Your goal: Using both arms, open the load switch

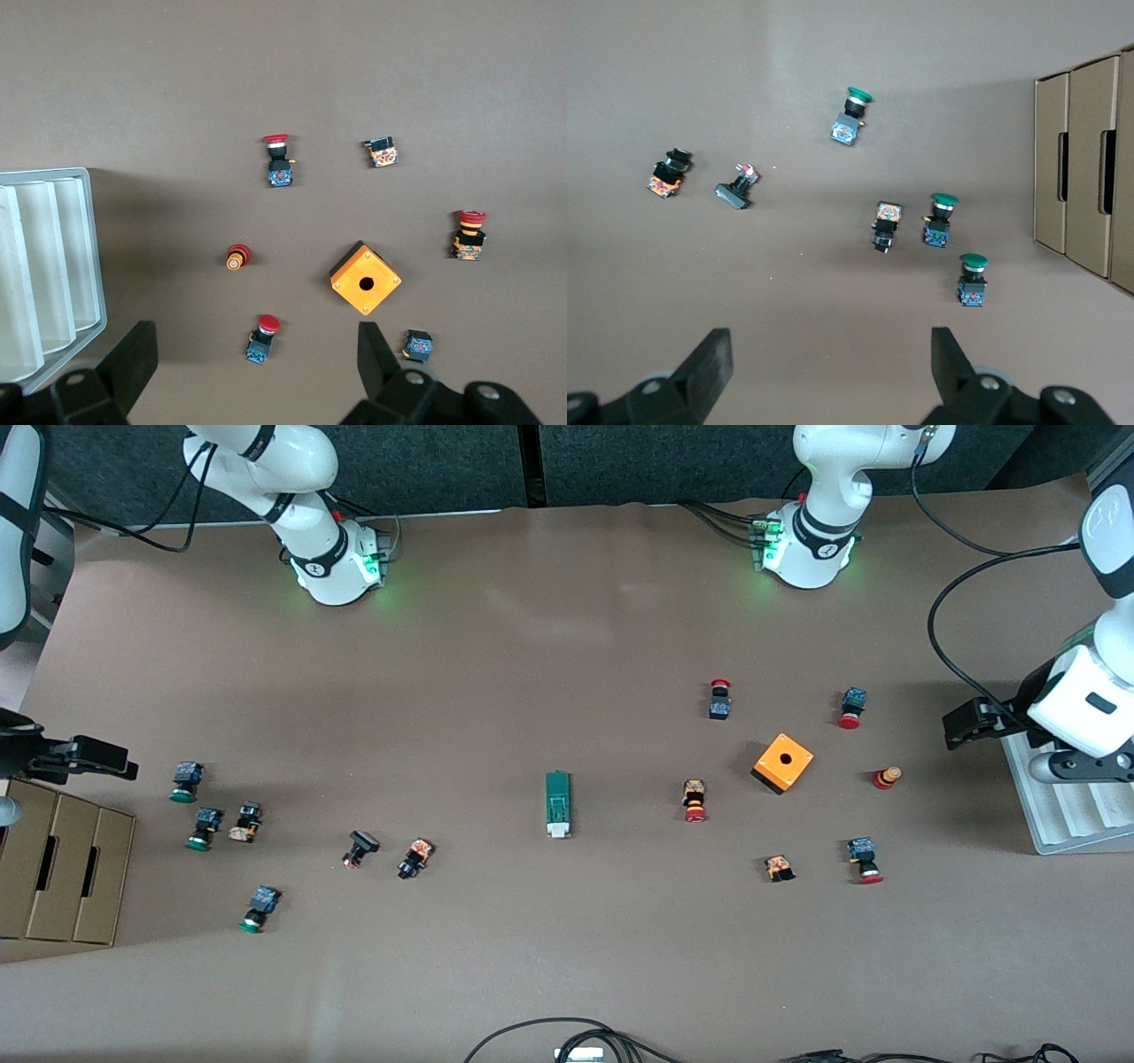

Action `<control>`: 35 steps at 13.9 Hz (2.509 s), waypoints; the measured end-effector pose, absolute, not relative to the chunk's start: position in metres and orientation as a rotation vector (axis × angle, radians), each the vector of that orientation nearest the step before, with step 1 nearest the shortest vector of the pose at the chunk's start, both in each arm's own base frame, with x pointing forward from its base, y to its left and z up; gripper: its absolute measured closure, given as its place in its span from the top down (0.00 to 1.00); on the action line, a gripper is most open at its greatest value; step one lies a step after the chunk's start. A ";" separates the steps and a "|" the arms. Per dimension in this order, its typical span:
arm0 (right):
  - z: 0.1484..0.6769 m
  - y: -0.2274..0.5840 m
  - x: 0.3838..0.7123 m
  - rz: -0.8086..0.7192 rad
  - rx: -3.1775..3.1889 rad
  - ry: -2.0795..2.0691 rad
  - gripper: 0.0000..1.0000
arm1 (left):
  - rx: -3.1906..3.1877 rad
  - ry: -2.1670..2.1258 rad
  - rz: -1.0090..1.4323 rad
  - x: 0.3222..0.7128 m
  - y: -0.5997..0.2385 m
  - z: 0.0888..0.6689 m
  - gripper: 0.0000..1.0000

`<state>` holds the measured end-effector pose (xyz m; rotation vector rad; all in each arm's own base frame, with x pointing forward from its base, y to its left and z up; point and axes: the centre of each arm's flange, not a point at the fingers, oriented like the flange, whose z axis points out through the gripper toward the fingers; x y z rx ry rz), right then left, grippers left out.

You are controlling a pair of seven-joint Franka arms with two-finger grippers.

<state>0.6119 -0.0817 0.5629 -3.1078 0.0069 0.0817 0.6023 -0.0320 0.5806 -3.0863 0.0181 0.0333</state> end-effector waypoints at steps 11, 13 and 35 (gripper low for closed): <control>0.561 -0.081 0.613 0.085 -3.107 0.004 1.00 | -3.180 -0.088 0.020 0.582 -0.163 0.586 1.00; 0.560 -0.080 0.613 0.089 -3.107 0.003 1.00 | -3.194 -0.220 -0.029 0.576 -0.207 0.586 1.00; 0.531 -0.033 0.635 0.079 -3.047 -0.087 1.00 | -2.924 -0.335 -0.859 0.437 -0.560 0.286 1.00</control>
